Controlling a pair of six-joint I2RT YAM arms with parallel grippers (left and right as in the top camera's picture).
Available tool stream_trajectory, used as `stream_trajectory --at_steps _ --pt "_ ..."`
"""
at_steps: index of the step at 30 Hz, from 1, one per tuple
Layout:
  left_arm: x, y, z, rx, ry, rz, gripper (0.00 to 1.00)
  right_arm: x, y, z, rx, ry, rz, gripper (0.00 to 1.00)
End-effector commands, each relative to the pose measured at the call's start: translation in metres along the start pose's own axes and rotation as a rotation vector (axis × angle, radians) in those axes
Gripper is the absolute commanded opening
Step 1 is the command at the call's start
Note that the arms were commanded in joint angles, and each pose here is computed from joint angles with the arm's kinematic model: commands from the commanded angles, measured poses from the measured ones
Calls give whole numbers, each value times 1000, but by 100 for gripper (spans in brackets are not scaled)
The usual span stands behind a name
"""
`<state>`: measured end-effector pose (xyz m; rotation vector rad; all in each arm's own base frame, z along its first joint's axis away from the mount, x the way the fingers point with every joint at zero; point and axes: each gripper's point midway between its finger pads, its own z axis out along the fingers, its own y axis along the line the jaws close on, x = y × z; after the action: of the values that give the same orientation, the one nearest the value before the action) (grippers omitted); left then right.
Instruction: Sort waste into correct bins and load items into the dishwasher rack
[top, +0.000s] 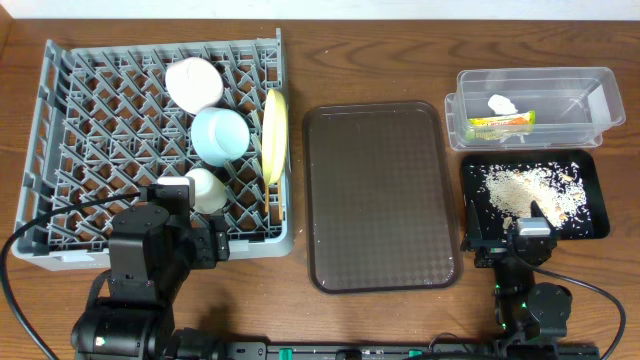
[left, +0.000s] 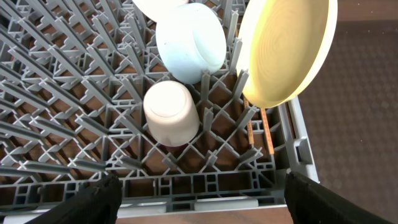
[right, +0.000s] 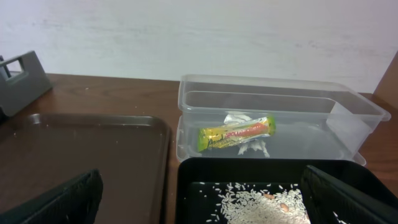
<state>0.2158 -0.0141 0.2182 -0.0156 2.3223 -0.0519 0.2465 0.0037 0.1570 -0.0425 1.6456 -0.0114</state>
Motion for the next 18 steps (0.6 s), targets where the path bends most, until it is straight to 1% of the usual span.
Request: stream_trajectory --at_steps 1,11,15,18 --pt "0 1 1 -6 1 15 86 0 -2 0 6 0 -7 99" --pt "1 1 -2 -4 -8 15 86 0 -2 0 6 0 -7 99" --pt "5 2 -6 -3 -48 13 86 0 -2 0 6 0 -7 99" --pt "17 3 1 1 -94 11 86 0 -2 0 6 0 -7 99"
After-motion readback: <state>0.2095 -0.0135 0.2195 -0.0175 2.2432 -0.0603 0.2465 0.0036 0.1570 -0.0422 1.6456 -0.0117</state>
